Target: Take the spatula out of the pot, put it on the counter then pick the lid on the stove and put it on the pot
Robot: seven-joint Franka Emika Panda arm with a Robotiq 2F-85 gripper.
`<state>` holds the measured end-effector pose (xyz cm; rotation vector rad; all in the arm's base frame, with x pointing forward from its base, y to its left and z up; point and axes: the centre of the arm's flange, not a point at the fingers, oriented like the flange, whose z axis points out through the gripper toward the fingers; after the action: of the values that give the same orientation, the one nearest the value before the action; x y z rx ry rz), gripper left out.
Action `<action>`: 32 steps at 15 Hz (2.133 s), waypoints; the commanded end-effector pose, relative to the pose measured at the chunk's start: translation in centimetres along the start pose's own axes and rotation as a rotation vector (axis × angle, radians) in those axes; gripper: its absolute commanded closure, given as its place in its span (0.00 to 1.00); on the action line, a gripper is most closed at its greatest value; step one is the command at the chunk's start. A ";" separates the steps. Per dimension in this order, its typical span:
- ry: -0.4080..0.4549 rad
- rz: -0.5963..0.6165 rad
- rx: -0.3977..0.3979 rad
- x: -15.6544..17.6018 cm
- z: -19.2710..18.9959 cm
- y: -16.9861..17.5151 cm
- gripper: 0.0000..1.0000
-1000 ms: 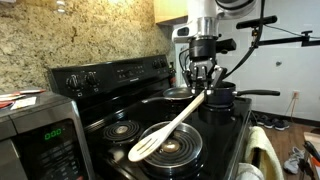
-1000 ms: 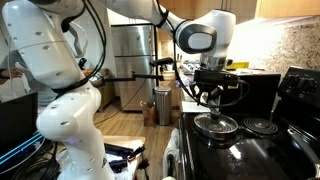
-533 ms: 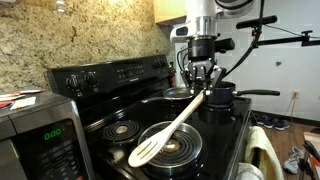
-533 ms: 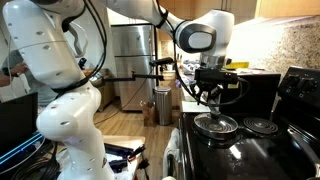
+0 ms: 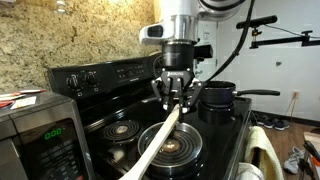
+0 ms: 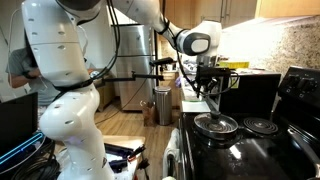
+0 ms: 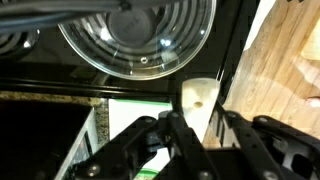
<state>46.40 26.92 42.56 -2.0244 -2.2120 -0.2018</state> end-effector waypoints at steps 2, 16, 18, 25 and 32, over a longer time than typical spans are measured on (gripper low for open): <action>0.008 -0.037 0.019 1.7 1.6 0.5 0.71; 0.110 -0.359 0.102 12.4 8.2 5.9 0.93; 0.133 -0.378 0.136 13.6 9.7 6.4 0.93; 0.164 -0.274 0.269 15.2 13.7 6.3 0.93; 0.110 -0.188 0.291 14.2 14.3 5.5 0.93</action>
<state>50.98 44.04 31.34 -1.5311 -2.2677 -0.0686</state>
